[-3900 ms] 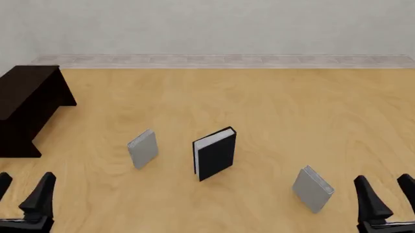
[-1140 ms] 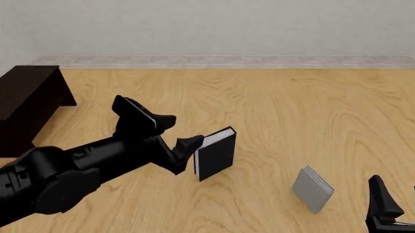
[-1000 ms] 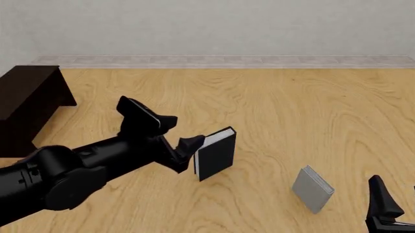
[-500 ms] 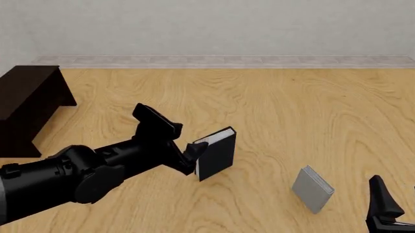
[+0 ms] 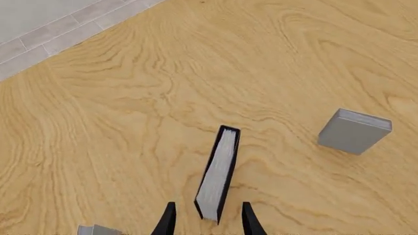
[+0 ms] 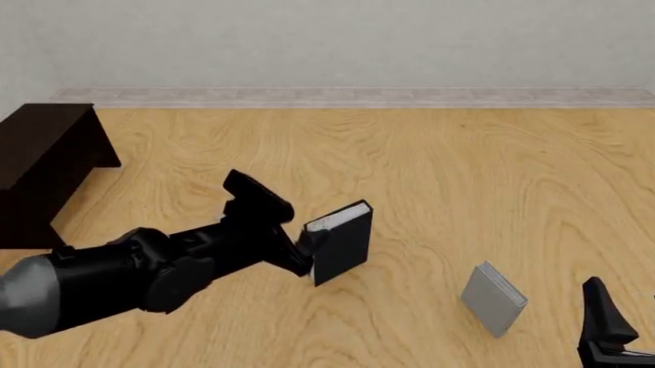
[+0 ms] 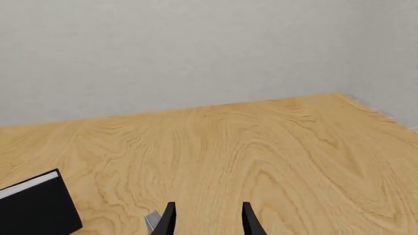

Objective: Pick up the book in the middle and place it on the cabinet shelf.

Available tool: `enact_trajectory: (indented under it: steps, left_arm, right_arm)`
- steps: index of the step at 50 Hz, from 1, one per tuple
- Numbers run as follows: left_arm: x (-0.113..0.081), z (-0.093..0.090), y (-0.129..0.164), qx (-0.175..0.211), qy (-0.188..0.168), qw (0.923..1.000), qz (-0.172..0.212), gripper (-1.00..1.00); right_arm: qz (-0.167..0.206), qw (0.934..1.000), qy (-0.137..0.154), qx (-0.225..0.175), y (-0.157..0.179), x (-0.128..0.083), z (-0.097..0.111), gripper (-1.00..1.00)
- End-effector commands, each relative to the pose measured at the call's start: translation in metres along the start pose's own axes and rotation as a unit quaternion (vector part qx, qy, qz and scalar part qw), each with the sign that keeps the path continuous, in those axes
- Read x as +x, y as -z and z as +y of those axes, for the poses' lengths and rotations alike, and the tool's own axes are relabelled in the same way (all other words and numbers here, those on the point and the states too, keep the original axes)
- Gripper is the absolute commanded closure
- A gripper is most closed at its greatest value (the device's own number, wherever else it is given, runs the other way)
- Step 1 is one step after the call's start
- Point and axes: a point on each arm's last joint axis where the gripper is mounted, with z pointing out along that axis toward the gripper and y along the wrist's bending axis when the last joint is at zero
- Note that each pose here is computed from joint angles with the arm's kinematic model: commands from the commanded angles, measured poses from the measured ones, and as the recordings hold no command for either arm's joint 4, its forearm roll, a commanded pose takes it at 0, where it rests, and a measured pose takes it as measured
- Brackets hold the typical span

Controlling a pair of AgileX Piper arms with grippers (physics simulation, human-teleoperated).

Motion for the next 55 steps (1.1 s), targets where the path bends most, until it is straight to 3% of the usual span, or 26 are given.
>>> enact_trajectory:
  steps: [1,19,36,55]
  left_arm:
    - [0.011,-0.002,-0.012,0.003,0.0,0.9998,0.018,-1.0]
    - [0.016,0.004,-0.026,-0.005,0.009,0.9993,0.035,-1.0]
    - [0.033,0.0,-0.046,0.0,0.002,0.9981,0.062,-1.0]
    - [0.029,0.0,-0.062,0.002,-0.007,0.9969,0.078,-1.0]
  right_arm:
    - [0.001,1.0,-0.001,0.0,0.0,0.0,0.0,-1.0]
    - [0.001,1.0,-0.001,0.0,0.0,0.0,0.0,-1.0]
    - [0.001,1.0,-0.002,0.002,0.0,0.0,0.0,-1.0]
    - [0.0,1.0,-0.001,0.004,0.0,0.0,-0.001,-1.0]
